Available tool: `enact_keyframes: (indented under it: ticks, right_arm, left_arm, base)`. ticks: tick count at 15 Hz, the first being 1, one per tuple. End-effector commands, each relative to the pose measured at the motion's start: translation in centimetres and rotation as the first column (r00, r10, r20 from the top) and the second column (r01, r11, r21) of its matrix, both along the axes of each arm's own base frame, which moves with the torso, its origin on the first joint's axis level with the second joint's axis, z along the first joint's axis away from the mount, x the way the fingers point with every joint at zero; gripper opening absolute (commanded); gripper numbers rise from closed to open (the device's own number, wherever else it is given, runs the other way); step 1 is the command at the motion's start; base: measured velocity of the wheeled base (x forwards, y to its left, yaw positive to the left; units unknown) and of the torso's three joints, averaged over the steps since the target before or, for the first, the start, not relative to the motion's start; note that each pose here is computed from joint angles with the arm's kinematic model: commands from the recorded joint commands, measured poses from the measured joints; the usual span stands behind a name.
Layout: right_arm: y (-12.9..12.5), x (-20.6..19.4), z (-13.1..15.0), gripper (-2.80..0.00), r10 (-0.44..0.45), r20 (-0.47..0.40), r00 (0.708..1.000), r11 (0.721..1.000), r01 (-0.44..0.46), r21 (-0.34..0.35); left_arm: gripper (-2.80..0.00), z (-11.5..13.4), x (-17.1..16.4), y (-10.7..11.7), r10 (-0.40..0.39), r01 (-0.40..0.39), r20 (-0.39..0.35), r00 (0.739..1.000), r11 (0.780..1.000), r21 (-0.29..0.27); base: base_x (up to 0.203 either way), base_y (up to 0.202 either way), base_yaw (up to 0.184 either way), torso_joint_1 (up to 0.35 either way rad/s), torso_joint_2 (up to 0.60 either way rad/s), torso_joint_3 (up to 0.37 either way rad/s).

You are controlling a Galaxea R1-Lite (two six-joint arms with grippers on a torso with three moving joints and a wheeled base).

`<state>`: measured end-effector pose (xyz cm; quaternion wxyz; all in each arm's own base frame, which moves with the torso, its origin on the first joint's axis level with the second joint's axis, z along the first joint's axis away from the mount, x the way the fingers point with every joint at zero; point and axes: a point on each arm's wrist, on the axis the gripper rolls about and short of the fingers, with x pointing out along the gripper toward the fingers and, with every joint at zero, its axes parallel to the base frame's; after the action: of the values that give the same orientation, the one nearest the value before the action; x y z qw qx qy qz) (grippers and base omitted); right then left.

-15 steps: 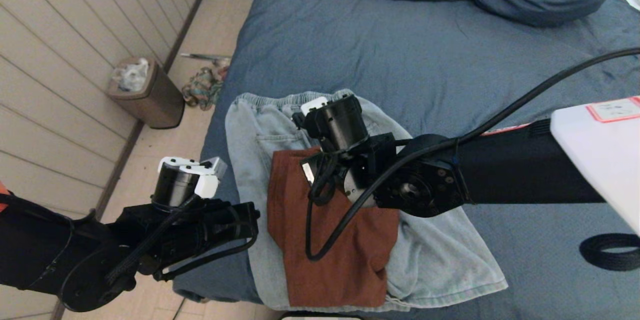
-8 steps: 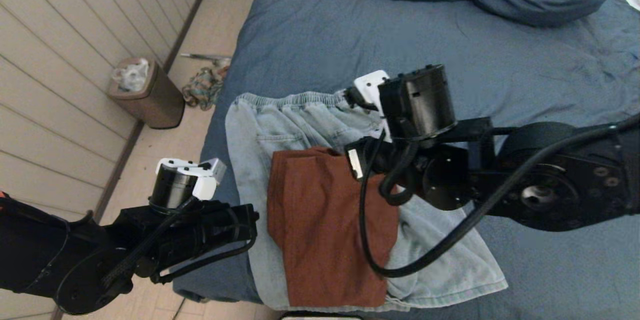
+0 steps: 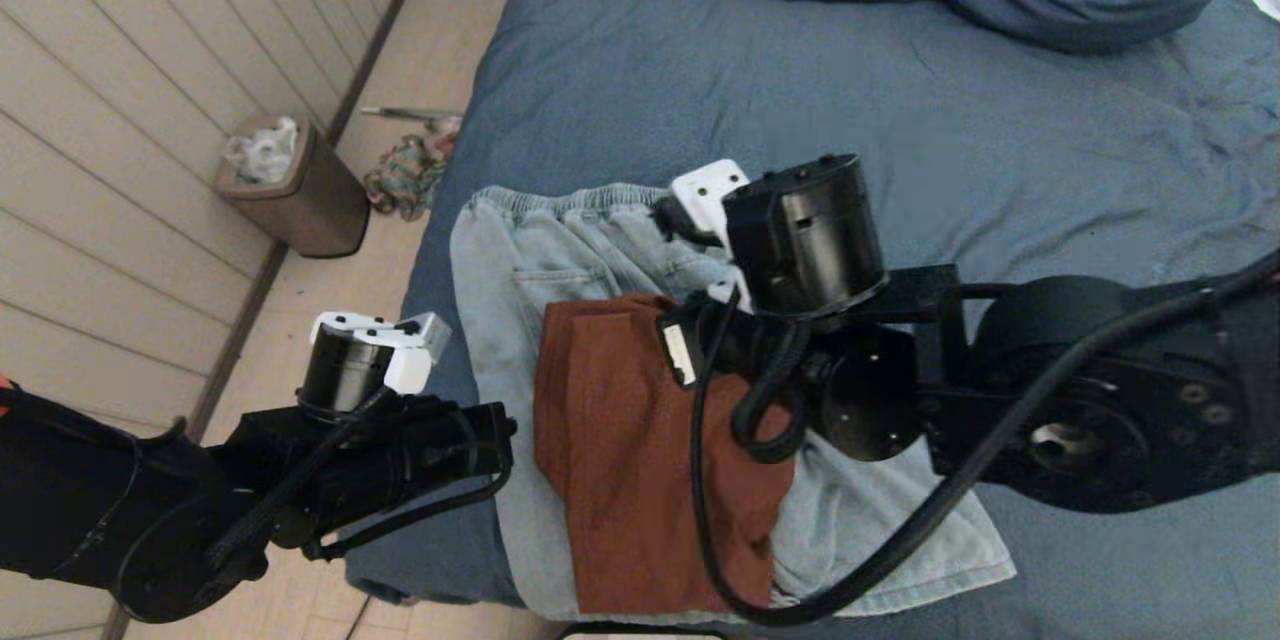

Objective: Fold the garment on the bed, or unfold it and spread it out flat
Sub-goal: Unford the brown shorts

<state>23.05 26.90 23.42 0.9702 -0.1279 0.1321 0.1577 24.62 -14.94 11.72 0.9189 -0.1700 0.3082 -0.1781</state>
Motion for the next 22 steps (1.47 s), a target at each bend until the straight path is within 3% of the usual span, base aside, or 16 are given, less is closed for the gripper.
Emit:
enact_keyframes:
  ticks: [1, 7, 12, 18, 22]
  right_arm:
    - [4.0, 0.7, -3.2, 0.00, 0.046, -0.036, 0.998, 0.997, -0.048, -0.056]
    - [7.6, 2.4, -5.4, 0.00, 0.085, -0.022, 0.996, 0.988, -0.087, -0.126]
    - [8.9, 3.8, -6.0, 0.00, 0.074, 0.002, 0.997, 0.988, -0.073, -0.135]
    - [8.2, 4.9, -7.2, 0.00, 0.012, 0.011, 1.000, 0.982, -0.010, -0.189]
    - [6.7, 5.4, -8.5, 0.00, -0.021, 0.023, 1.000, 0.984, 0.025, -0.178]
  left_arm:
    - [-2.80, 0.1, 0.3, 0.3, 0.016, -0.016, 0.005, 1.000, 1.000, -0.004]
    - [-2.80, -0.7, 0.7, 0.1, 0.016, -0.016, -0.016, 1.000, 1.000, 0.009]
    - [-2.80, -0.8, 0.7, 0.1, 0.016, -0.015, -0.018, 1.000, 1.000, 0.011]
    - [-2.80, -0.7, 0.7, 0.1, 0.013, -0.013, -0.016, 1.000, 1.000, 0.009]
    - [-2.80, -0.8, 0.7, 0.0, 0.013, -0.013, -0.020, 1.000, 1.000, 0.011]
  base:
    - [0.000, 0.000, 0.000, 0.000, 0.00, 0.000]
    - [0.000, 0.000, 0.000, 0.000, 0.00, 0.000]
    - [0.000, 0.000, 0.000, 0.000, 0.00, 0.000]
    - [0.000, 0.000, 0.000, 0.000, 0.00, 0.000]
    - [0.000, 0.000, 0.000, 0.000, 0.00, 0.000]
